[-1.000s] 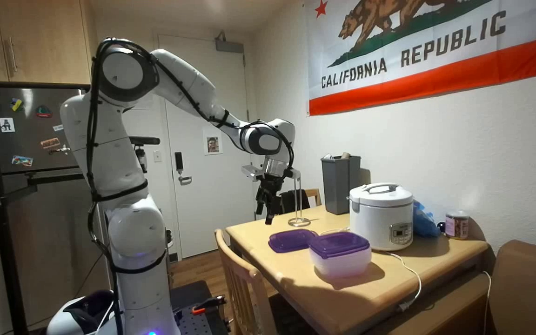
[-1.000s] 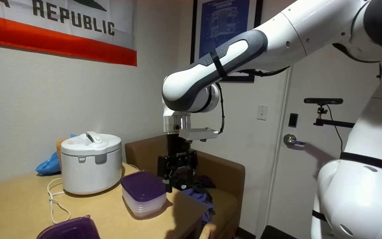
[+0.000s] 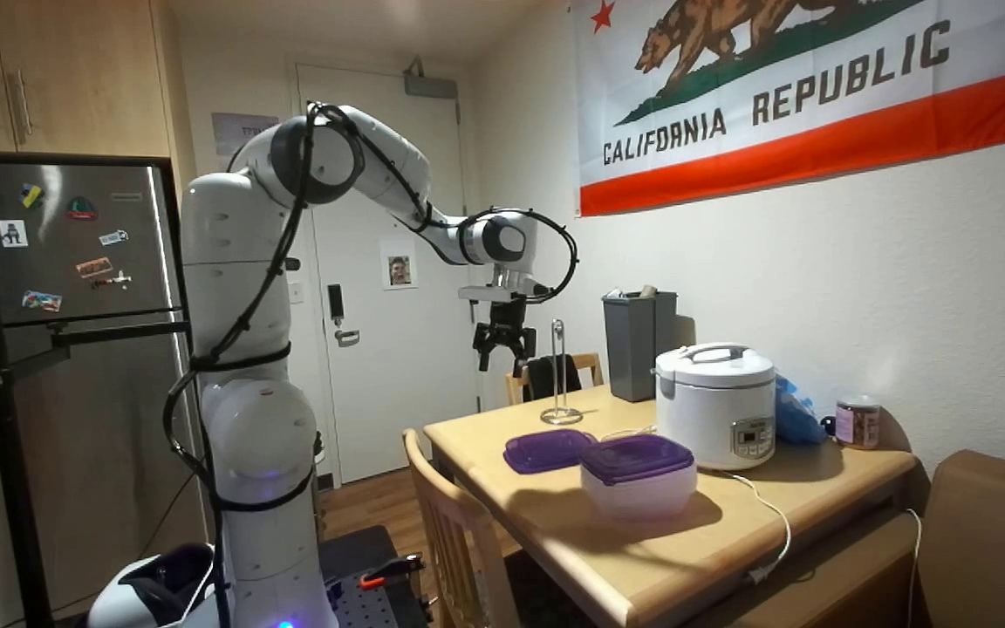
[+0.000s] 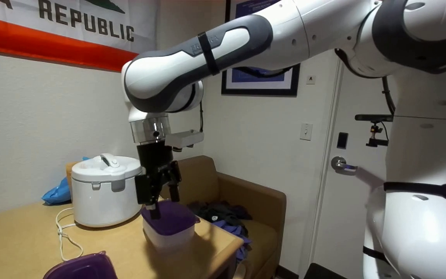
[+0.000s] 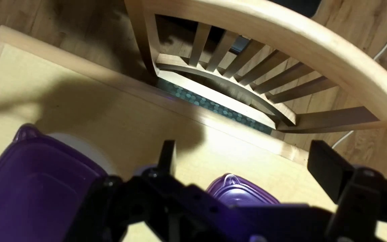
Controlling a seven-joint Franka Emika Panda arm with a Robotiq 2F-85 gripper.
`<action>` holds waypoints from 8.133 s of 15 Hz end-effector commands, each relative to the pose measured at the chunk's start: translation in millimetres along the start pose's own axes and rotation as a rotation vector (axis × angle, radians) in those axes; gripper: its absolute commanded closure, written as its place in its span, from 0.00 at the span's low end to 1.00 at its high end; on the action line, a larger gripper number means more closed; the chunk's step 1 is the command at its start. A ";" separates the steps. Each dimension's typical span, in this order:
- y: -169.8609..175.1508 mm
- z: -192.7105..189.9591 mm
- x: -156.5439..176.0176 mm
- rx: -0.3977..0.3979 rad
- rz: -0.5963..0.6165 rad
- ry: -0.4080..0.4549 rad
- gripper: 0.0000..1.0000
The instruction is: Pick up two purple lids from the table and put them on top of the lunch box
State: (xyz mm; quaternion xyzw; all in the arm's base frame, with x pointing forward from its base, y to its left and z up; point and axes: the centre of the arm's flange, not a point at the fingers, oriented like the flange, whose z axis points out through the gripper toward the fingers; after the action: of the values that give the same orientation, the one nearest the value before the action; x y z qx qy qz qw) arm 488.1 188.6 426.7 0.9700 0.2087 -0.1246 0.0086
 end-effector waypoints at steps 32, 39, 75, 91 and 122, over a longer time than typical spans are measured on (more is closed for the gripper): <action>50.4 89.2 127.2 0.521 0.233 0.210 0.00; 66.9 136.7 150.2 0.591 0.399 0.214 0.00; 50.7 230.9 152.4 0.487 0.635 0.272 0.58; 51.0 162.7 123.8 0.461 0.609 0.408 0.98; 145.8 104.8 -63.9 0.676 0.696 0.878 0.94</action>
State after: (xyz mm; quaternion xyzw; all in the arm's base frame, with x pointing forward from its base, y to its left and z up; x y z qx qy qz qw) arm 466.1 22.7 335.6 0.8908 -0.1840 0.2345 -0.3431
